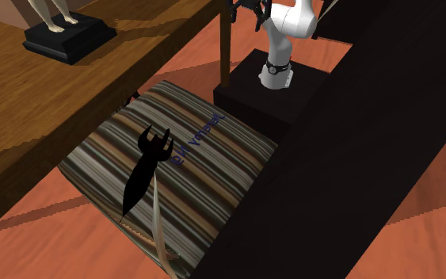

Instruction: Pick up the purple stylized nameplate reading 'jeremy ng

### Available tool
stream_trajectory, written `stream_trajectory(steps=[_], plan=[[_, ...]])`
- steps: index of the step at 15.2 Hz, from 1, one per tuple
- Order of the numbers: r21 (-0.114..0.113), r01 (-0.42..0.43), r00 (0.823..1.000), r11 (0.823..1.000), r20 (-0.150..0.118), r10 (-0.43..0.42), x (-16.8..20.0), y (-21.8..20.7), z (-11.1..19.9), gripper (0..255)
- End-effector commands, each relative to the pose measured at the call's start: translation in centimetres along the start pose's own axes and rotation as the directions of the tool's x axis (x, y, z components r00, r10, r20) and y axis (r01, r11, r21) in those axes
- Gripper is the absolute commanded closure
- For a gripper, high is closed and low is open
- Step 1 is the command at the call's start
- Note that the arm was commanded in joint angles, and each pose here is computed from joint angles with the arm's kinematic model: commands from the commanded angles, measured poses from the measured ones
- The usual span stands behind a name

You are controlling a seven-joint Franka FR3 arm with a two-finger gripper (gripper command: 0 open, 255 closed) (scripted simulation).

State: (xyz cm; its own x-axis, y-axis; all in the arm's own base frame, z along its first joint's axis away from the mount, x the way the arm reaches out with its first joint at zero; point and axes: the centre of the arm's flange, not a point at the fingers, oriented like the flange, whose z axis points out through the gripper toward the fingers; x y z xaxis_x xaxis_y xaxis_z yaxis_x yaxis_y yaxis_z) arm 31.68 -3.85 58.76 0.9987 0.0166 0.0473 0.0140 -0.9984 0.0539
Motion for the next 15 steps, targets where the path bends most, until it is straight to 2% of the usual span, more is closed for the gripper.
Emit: stream_trajectory(steps=[1, 15], plan=[[0.000, 0.000, 1.000, 1.000, 0.000, 0.000, 0.0, 0.0, 0.0, 0], [0.005, -0.030, 0.999, 1.000, 0.025, 0.030, 15.8, -1.3, 10.2, 0]])
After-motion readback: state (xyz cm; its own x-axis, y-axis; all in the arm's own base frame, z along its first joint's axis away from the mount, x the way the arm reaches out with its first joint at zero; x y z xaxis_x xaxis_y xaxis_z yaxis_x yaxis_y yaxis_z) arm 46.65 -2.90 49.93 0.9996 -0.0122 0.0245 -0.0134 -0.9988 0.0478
